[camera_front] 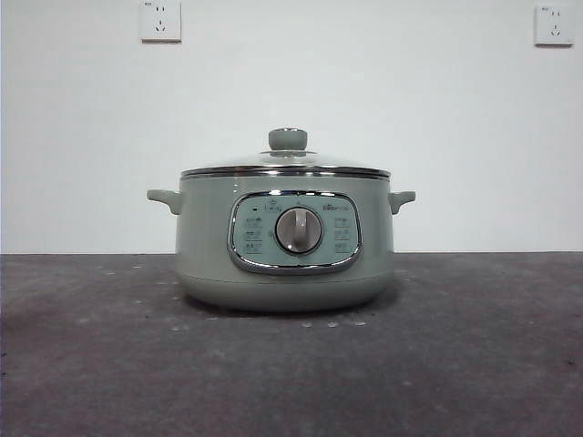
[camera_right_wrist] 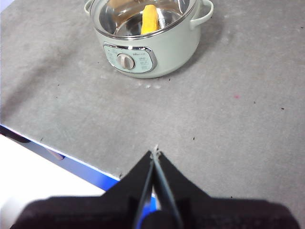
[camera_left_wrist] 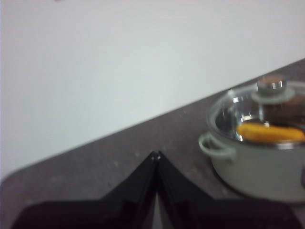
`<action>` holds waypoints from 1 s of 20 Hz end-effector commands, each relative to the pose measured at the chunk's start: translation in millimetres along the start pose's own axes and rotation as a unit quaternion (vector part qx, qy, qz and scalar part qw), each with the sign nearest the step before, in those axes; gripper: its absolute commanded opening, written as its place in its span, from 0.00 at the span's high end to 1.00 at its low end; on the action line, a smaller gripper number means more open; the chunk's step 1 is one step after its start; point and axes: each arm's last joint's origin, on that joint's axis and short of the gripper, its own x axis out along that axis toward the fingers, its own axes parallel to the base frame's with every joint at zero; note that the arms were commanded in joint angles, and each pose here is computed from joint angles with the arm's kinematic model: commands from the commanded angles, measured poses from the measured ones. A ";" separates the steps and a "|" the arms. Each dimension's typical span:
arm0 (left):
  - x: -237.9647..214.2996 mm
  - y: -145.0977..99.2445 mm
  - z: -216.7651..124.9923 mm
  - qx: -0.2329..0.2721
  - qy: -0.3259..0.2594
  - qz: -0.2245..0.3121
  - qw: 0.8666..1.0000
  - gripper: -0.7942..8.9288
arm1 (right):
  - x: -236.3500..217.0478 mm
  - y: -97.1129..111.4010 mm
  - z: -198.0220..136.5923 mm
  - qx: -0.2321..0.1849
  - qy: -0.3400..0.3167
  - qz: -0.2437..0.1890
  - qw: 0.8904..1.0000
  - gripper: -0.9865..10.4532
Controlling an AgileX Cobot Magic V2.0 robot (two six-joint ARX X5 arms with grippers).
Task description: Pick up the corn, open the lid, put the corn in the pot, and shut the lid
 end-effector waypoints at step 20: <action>6.0 -30.7 -131.1 -0.109 0.064 0.015 0.992 0.92 | 1.2 -0.9 -3.5 0.001 0.014 -0.007 1.000 0.91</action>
